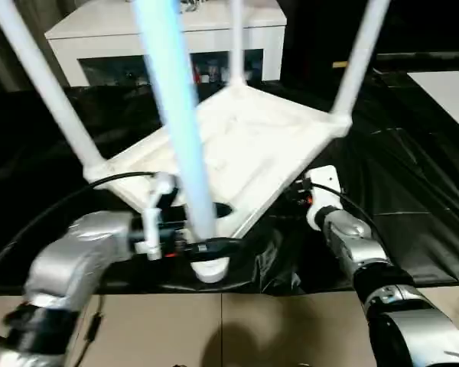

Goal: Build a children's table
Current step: Rotate table base

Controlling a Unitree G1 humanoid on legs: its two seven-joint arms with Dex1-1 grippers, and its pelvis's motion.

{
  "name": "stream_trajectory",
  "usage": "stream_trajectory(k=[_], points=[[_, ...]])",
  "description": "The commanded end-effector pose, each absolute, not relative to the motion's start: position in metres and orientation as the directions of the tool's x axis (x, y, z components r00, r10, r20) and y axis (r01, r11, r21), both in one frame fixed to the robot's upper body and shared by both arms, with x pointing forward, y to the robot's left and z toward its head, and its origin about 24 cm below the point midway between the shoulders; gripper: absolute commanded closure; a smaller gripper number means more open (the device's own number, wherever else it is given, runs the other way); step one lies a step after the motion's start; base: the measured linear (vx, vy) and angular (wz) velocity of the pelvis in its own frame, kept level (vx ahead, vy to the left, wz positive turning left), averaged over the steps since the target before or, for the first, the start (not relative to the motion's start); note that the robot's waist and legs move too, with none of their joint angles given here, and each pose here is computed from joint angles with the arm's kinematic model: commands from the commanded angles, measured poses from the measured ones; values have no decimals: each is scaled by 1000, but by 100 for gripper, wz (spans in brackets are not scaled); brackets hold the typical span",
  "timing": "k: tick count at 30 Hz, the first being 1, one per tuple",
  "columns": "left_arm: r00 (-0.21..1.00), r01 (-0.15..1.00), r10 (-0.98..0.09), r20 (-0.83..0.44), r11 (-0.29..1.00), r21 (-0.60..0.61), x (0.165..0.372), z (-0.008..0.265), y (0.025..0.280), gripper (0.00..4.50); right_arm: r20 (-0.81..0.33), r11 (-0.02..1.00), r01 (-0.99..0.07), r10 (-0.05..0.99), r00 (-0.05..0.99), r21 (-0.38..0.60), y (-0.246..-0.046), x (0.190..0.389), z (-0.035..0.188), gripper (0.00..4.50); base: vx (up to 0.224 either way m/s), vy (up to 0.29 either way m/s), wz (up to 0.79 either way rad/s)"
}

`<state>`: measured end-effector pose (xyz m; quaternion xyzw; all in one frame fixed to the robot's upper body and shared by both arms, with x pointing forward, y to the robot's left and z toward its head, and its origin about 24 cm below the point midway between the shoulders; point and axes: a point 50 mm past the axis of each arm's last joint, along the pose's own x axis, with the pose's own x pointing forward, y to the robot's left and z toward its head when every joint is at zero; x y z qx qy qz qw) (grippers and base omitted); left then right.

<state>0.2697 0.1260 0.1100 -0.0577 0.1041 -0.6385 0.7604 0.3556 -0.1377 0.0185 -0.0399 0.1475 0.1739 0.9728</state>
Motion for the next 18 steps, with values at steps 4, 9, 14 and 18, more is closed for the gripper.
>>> stream_trajectory(k=[4, 9, 14, 18], points=[[116, 978, -989, -88, 130, -166, 280, 117, 102, 8, -230, 829, -559, 544, 807, -2, -82, 355, 32, 172, 0, 0, 0], [102, 983, -991, -84, 113, -148, 286, 121, 89, 8, -219, 781, -624, 612, 760, 16, -64, 350, 31, 172, 0, 0, 0], [157, 982, -983, -98, 166, -92, 305, 123, 75, 8, -219, 758, -651, 639, 738, 19, -57, 346, 29, 172, 0, 0, 0], [289, 956, -949, -125, 293, -12, 325, 121, 70, 8, -232, 798, -602, 586, 776, 2, -71, 351, 28, 172, 0, 0, 0]])
